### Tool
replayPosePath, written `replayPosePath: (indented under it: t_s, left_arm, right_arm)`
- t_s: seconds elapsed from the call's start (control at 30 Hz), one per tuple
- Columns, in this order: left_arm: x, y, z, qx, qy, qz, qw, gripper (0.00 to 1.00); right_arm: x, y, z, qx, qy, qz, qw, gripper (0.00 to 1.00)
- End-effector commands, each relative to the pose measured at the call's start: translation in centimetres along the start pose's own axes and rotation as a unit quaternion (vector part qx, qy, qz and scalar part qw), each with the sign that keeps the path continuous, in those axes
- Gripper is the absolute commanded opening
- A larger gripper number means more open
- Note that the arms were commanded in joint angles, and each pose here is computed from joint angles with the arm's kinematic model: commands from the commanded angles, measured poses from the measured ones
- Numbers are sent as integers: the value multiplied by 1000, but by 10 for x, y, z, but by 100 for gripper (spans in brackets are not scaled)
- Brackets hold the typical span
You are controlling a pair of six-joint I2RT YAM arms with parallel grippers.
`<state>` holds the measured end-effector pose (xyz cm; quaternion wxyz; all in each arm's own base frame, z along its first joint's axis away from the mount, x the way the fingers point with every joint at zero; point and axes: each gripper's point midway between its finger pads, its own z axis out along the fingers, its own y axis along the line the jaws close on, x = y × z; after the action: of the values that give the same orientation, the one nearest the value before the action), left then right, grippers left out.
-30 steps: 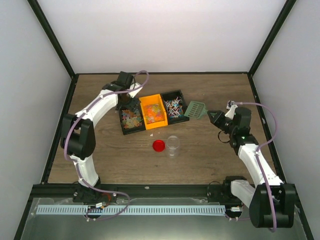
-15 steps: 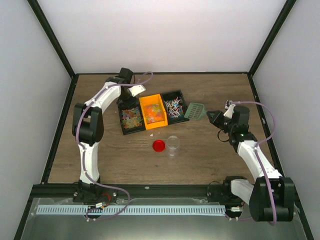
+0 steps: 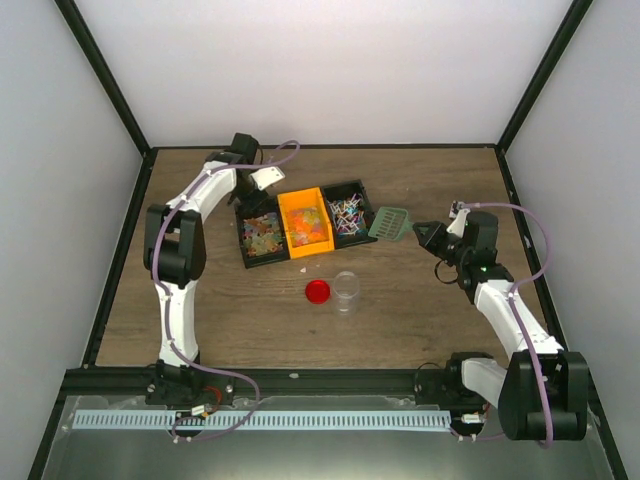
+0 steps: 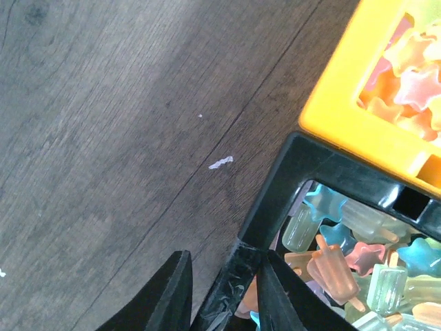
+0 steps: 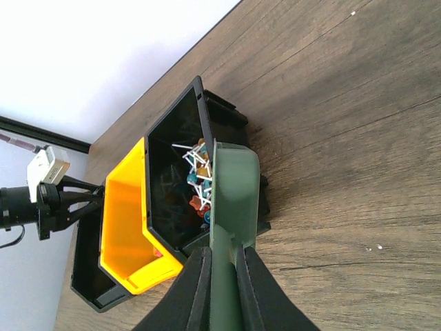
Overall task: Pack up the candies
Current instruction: Adjust the storage box at the center of the board.
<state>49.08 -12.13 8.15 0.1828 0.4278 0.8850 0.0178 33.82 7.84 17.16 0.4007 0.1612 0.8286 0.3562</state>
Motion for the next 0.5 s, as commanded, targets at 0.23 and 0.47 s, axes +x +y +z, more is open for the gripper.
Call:
replayPosePath:
  t_s: [0.23,0.47]
  left_arm:
    - [6,11,21,-8,6,-29,1000,10]
    - [11,4,21,-4,3,-37,999,10]
  right_arm:
    - [-13,8,-2,-11,-17,-5,1000,1]
    - [-16,9,3,-17,-16,-1,1000,1]
